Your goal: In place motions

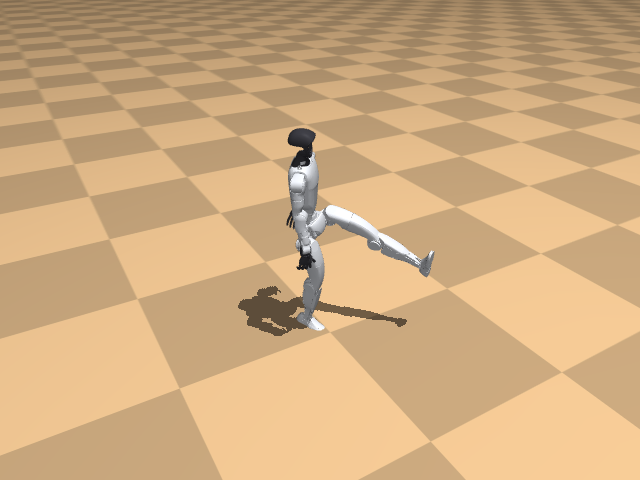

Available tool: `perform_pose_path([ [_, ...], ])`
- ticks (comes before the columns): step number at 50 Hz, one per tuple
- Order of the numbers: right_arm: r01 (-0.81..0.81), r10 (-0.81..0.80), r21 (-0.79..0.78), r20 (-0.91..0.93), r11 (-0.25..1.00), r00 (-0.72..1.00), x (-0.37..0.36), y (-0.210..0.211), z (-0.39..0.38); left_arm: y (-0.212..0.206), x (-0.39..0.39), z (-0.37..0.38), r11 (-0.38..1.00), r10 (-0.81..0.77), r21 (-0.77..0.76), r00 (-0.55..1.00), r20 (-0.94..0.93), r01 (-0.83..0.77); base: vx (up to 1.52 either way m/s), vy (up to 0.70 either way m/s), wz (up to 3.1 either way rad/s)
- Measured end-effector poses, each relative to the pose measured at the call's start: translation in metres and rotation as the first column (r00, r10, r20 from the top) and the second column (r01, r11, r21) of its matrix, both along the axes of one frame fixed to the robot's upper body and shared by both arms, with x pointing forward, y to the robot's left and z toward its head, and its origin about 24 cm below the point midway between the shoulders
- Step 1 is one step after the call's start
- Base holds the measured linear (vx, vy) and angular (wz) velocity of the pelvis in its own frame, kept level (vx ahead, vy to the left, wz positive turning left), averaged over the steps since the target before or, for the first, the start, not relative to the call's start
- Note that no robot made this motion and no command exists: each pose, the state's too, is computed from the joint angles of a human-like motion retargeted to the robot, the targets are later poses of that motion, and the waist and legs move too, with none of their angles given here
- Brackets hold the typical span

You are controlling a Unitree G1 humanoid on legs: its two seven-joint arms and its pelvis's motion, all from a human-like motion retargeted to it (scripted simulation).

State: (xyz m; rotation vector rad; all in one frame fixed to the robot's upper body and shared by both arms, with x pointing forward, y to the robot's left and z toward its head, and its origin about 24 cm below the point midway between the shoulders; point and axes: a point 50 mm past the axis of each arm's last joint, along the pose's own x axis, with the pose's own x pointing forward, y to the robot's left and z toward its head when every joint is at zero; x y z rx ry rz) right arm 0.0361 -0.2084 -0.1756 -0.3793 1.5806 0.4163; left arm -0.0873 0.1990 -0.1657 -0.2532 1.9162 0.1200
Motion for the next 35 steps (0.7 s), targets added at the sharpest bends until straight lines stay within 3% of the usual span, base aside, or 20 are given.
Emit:
perform_pose_path([
  [5,-0.092,0.089,0.027,0.085,0.995,0.992,0.024,0.006,0.002,-0.015,-0.019,0.005,0.994,0.11,-0.018,0.991,-0.08,-0.112,0.04,0.07,0.25],
  [9,-0.098,0.094,0.027,0.116,0.995,0.989,0.031,0.005,0.003,-0.013,-0.001,0.0,0.994,0.111,-0.004,0.994,-0.022,-0.111,-0.02,0.03,0.72],
  [17,0.045,-0.046,-0.024,-0.037,0.999,0.998,-0.017,-0.011,0.001,0.006,0.049,-0.008,0.997,0.033,0.069,0.992,0.119,-0.041,0.09,0.06,1.18],
  [26,0.202,-0.242,-0.164,-0.272,0.965,0.931,-0.094,-0.027,0.012,0.016,0.14,-0.007,0.994,-0.084,0.103,0.912,0.402,0.046,0.2,0.0,0.72],
  [32,0.324,-0.355,-0.157,-0.251,0.933,0.901,-0.099,-0.008,0.008,0.01,0.181,-0.001,0.989,-0.14,0.112,0.841,0.523,0.095,0.05,-0.03,0.48],
  [35,0.317,-0.331,-0.098,-0.243,0.943,0.912,-0.088,0.002,0.005,0.011,0.186,0.0,0.983,-0.181,0.126,0.826,0.534,0.134,0.13,0.0,-0.67],
])
